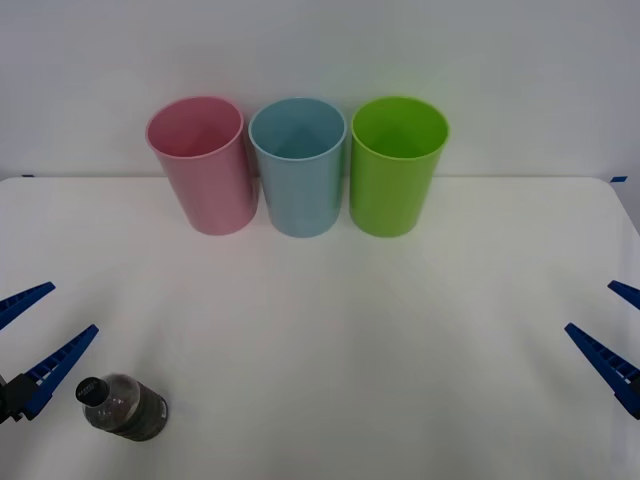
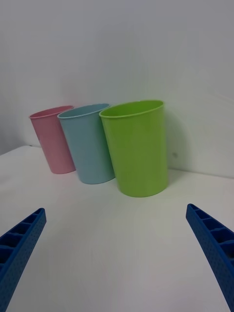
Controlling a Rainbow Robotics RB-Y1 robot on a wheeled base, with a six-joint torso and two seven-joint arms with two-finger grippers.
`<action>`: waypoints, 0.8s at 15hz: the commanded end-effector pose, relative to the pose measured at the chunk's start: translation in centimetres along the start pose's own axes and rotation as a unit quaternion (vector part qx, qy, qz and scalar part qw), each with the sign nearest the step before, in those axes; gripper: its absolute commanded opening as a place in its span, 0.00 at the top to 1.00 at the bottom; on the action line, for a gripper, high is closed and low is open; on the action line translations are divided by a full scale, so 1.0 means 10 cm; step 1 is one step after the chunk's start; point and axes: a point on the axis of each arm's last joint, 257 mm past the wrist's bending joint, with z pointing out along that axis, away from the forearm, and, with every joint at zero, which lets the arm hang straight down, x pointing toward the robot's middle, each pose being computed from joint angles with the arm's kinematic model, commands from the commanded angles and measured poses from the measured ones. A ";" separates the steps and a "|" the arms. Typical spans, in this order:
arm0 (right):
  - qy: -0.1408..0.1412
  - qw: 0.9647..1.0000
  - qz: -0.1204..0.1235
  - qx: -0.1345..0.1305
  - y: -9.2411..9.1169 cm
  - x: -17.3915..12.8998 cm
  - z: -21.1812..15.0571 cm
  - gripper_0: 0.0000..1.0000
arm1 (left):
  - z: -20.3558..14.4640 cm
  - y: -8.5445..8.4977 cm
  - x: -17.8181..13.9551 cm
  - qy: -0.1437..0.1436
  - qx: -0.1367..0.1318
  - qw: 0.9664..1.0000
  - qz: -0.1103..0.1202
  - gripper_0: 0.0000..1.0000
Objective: Grasp the object on the table and drop it into the matching bin: aluminum can to the light blue bin, PET bottle to the pink bin.
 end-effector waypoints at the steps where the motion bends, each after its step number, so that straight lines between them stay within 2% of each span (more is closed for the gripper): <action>1: 0.000 1.000 0.000 0.000 0.00 0.00 0.00 0.00 | 0.00 0.00 0.00 0.000 0.000 1.000 0.000 0.00; 3: 0.000 1.000 0.000 0.000 0.00 0.00 0.00 0.00 | 0.12 -0.10 -0.10 -0.031 0.014 0.999 -0.017 0.00; 5: 0.000 1.000 0.000 0.000 0.00 0.00 0.00 0.00 | 0.09 -0.09 -0.15 -0.035 0.016 0.999 -0.020 0.00; 8: 0.000 1.000 0.000 0.000 0.00 0.00 0.00 0.00 | -0.11 -0.03 -0.16 -0.013 0.013 1.000 -0.012 0.00; 12: 0.000 1.000 0.000 0.000 0.00 0.00 0.00 0.00 | -0.41 -0.03 -0.12 0.026 0.018 0.999 -0.004 0.00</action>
